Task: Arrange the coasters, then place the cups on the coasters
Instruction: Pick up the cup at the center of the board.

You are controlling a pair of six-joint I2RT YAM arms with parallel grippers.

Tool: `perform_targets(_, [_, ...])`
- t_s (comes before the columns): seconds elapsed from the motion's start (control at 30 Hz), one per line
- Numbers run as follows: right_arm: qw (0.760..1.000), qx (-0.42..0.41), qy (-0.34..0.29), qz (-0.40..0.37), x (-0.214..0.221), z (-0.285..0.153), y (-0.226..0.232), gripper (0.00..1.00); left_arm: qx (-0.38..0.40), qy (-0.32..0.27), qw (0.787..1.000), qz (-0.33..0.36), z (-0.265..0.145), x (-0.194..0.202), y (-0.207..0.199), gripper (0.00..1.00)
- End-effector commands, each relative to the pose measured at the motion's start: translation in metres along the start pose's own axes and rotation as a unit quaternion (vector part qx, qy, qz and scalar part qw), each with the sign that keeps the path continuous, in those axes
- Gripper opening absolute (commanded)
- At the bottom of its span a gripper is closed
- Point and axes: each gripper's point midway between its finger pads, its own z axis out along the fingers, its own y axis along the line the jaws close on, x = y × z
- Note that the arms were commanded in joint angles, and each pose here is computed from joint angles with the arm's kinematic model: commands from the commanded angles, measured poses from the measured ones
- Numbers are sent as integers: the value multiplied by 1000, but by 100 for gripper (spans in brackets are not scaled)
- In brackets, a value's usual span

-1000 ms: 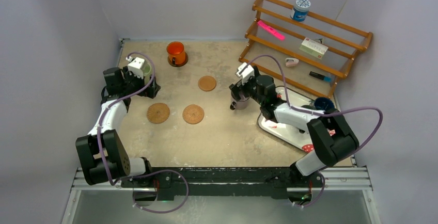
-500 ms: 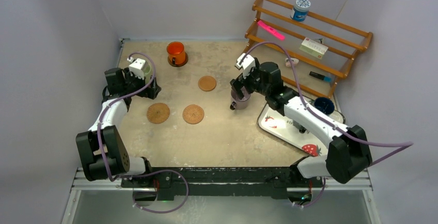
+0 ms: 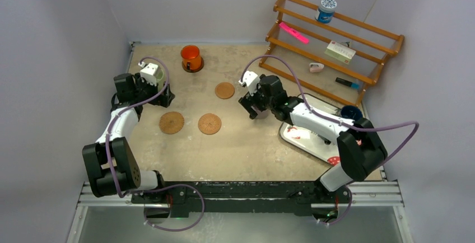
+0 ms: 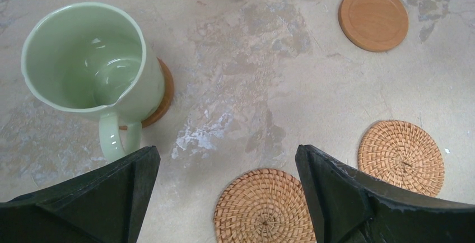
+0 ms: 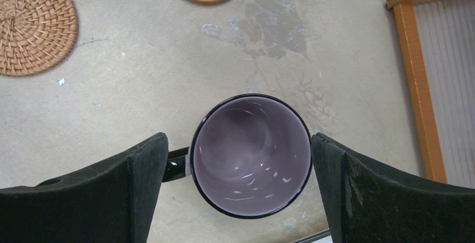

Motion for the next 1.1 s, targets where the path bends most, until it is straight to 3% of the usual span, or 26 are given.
perform_targets(0.0, [998,58,-6,-39,-18,0,-14,99,-1,-19,1000,20,-1,-11,1,100])
perform_targets(0.33, [986,128,81,-69,24,-4,-36,99,1,-17,1000,19,0,-11,0,100])
perform_targets(0.83, [982,129,116,-69,58,-38,-38,99,5,-17,1000,20,1,-10,-1,100])
perform_targets(1.07, [985,112,128,-28,70,-43,-48,99,5,-17,1000,22,0,-10,-1,100])
